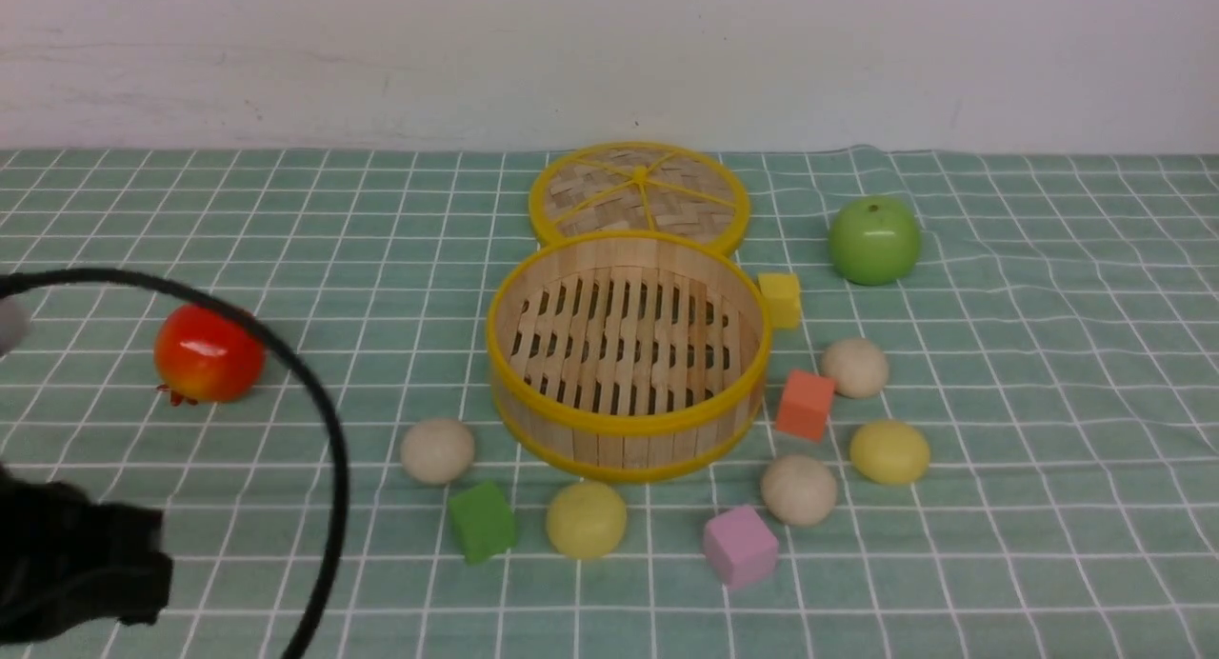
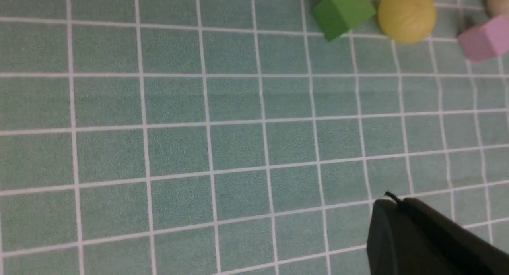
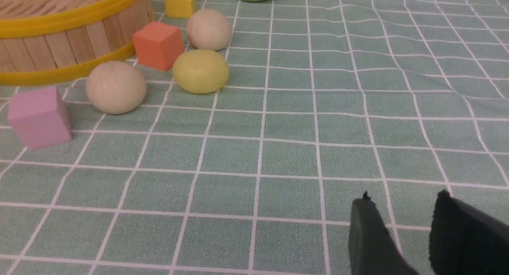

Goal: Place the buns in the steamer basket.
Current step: Use the left arm to grab a steamed stuffed bun

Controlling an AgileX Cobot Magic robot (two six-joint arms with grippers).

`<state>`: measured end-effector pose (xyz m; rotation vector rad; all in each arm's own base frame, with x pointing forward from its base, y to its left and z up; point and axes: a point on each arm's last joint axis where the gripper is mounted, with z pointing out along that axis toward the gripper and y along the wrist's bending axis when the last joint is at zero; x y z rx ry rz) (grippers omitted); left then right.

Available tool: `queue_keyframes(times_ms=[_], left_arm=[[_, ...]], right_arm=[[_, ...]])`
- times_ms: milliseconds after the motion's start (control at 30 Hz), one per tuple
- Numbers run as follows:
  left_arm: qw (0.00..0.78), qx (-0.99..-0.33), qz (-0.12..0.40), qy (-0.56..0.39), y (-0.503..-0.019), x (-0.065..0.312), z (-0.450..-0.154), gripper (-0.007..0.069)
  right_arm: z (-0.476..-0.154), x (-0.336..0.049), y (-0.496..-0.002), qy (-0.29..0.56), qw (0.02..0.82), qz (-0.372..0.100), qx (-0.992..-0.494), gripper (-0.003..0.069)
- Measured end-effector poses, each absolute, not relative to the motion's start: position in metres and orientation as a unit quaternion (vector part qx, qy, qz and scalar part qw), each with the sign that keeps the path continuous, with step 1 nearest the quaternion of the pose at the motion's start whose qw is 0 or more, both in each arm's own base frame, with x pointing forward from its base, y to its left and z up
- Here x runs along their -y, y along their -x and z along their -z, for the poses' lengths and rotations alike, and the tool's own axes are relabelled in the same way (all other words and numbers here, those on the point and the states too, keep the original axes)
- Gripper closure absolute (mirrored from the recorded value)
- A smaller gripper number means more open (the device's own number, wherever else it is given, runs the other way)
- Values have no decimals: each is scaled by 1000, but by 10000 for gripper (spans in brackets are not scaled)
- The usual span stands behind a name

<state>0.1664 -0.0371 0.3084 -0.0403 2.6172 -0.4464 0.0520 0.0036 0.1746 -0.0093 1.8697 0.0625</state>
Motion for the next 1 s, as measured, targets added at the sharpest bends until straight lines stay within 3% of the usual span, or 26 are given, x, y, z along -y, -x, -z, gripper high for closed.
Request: queue_keyframes(times_ms=[333,667,833,1000], left_arm=[[183,-964,161,-108,-246,99,-282,639],[185,-970,106,-115,-329,121,-253,631],[187,-970,82,-128,-358,126,-240,538],[181,-972,52,-144,-383,130,-218,391]], right_arm=[[-175,-4,-52,4,594,-27,-804,420],[-175,-4,-52,4,594,-27,-804,420],[-175,-4,-52,4,594,-27,-804,420],[-175,-4,-52,4,594,-27,-804,420]])
